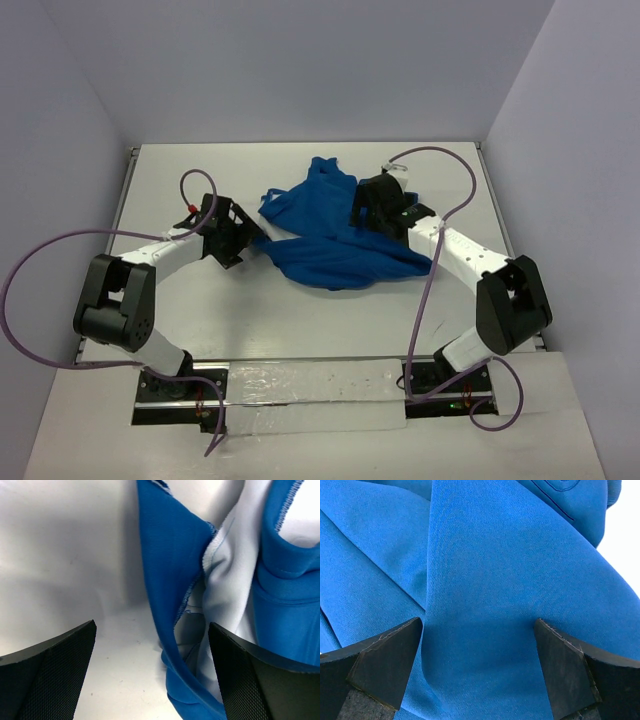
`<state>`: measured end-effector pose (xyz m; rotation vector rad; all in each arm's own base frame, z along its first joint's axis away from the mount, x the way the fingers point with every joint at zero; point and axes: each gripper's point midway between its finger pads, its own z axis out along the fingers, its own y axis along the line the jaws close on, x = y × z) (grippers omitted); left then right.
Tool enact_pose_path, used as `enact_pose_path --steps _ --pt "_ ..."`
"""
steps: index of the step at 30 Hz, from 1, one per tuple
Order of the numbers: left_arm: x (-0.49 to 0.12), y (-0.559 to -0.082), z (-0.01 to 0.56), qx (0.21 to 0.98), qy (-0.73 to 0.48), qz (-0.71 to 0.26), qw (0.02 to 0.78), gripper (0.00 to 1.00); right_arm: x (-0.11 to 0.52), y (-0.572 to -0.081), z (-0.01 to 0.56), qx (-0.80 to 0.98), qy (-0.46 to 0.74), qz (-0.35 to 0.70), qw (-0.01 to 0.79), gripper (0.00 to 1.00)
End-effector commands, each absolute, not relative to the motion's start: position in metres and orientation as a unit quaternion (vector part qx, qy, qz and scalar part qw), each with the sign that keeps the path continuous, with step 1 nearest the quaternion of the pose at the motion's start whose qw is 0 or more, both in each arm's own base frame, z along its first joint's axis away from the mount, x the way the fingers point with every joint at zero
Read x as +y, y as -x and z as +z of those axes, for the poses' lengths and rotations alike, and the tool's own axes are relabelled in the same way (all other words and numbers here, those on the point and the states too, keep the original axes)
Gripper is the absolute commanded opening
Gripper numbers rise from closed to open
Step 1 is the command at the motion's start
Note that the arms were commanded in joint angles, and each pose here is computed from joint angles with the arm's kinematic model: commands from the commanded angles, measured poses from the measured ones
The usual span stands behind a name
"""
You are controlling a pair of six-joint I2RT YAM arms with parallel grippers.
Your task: Zip up the jacket
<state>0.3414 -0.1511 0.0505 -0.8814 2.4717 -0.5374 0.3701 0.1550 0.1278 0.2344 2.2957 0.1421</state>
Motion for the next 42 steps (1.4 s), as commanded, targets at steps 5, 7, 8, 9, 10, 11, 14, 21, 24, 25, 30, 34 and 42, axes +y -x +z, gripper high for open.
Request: enact_pose_path --steps 5,7,8,9,10,11,14,21,24,25,30,34,42 --pt "-0.16 -0.359 0.066 0.889 0.301 -0.229 0.257 0.9 0.163 -0.388 0.136 0.895 -0.113 0.065 0.426 1.0" --pt "-0.16 -0.36 0.064 0.889 0.3 -0.231 0.259 0.88 0.162 -0.39 0.131 0.896 -0.124 0.06 0.422 1.0" --pt "-0.161 -0.36 0.063 0.889 0.3 -0.231 0.257 0.88 0.161 -0.39 0.129 0.896 -0.129 0.057 0.421 1.0" --pt "-0.161 -0.36 0.06 0.89 0.3 -0.23 0.255 0.89 0.161 -0.391 0.129 0.895 -0.133 0.056 0.421 1.0" --pt "-0.161 -0.36 0.058 0.891 0.299 -0.229 0.253 0.9 0.161 -0.392 0.129 0.895 -0.136 0.056 0.422 1.0" --pt "-0.162 -0.36 0.057 0.892 0.299 -0.229 0.251 0.91 0.161 -0.392 0.129 0.894 -0.138 0.058 0.423 1.0" --pt "-0.165 -0.361 0.056 0.891 0.296 -0.237 0.249 0.93 0.163 -0.393 0.131 0.892 -0.137 0.062 0.426 1.0" --pt "-0.165 -0.36 0.052 0.894 0.293 -0.234 0.245 0.91 0.165 -0.396 0.128 0.891 -0.138 0.068 0.426 1.0" --pt "-0.166 -0.358 0.048 0.895 0.293 -0.236 0.24 0.87 0.168 -0.395 0.124 0.892 -0.138 0.074 0.424 0.95" --pt "-0.167 -0.357 0.047 0.895 0.293 -0.237 0.24 0.86 0.168 -0.395 0.123 0.892 -0.137 0.077 0.424 0.93" --pt "-0.167 -0.356 0.045 0.894 0.293 -0.24 0.241 0.64 0.17 -0.396 0.12 0.893 -0.136 0.078 0.422 0.82" --pt "-0.17 -0.355 0.046 0.893 0.289 -0.242 0.244 0.21 0.17 -0.394 0.118 0.892 -0.14 0.083 0.422 0.55" --pt "-0.182 -0.357 0.051 0.895 0.276 -0.253 0.244 0.0 0.166 -0.389 0.128 0.886 -0.139 0.087 0.433 0.0"
